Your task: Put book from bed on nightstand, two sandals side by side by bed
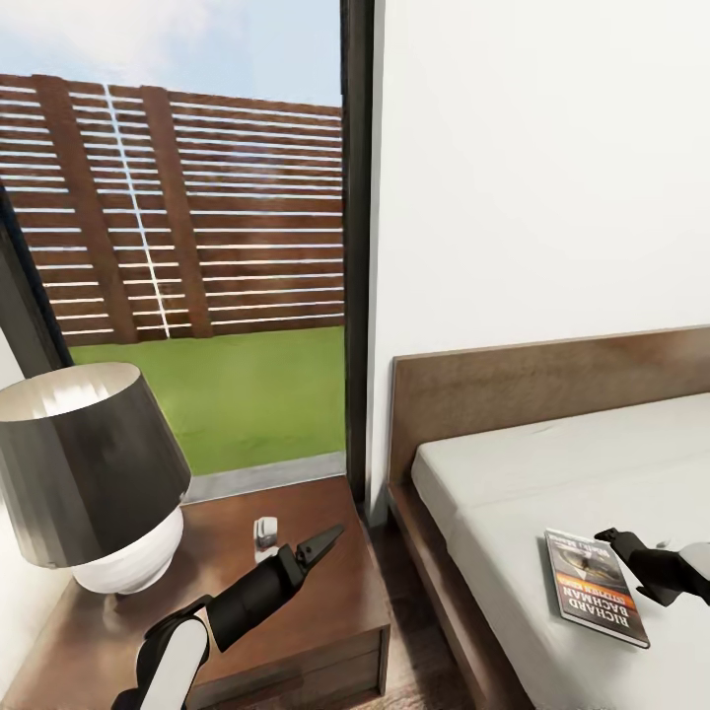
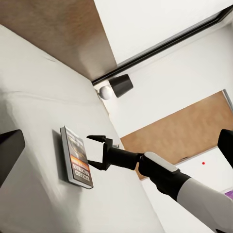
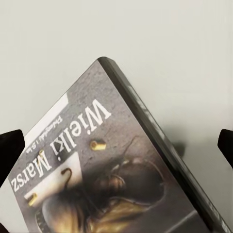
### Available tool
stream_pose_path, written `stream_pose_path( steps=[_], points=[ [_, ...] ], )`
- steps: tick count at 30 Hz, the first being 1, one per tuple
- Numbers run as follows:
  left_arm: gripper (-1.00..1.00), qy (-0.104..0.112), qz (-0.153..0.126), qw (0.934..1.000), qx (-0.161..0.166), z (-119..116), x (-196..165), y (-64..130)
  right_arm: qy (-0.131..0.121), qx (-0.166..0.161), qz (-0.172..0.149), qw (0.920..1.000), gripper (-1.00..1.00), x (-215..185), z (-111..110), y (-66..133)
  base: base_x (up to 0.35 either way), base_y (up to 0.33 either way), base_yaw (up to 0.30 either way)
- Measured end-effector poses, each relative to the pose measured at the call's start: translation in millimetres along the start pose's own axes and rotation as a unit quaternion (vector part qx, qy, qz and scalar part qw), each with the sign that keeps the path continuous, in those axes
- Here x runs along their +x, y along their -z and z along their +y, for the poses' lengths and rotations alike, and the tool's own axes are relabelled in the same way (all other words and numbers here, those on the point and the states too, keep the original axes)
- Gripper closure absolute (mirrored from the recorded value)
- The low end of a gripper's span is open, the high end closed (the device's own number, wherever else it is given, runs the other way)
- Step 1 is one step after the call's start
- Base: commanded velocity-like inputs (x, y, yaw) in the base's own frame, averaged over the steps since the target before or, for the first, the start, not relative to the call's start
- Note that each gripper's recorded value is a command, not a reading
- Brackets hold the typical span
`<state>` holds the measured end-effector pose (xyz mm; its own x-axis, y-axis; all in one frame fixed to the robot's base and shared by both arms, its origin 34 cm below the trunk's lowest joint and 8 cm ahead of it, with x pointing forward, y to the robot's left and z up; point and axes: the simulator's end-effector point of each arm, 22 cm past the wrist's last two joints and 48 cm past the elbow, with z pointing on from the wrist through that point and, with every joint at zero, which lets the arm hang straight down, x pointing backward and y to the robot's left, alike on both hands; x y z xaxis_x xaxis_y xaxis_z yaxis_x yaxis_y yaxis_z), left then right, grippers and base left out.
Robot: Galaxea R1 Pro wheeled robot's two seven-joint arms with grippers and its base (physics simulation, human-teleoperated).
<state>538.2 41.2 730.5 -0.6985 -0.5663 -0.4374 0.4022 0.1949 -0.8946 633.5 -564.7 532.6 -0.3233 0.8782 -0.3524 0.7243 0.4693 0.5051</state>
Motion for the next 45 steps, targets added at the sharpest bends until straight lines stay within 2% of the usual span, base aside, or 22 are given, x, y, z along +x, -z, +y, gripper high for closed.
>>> stream_pose_path(
  steps=[45],
  points=[
    [-1.0, 0.0, 0.0, 1.0, 0.0, 1.8, 1.0, 0.6, 0.001, -0.002, -0.002, 1.0, -1.0, -1.0, 0.5, -0.7, 0.0, 0.0, 0.0]
  ],
)
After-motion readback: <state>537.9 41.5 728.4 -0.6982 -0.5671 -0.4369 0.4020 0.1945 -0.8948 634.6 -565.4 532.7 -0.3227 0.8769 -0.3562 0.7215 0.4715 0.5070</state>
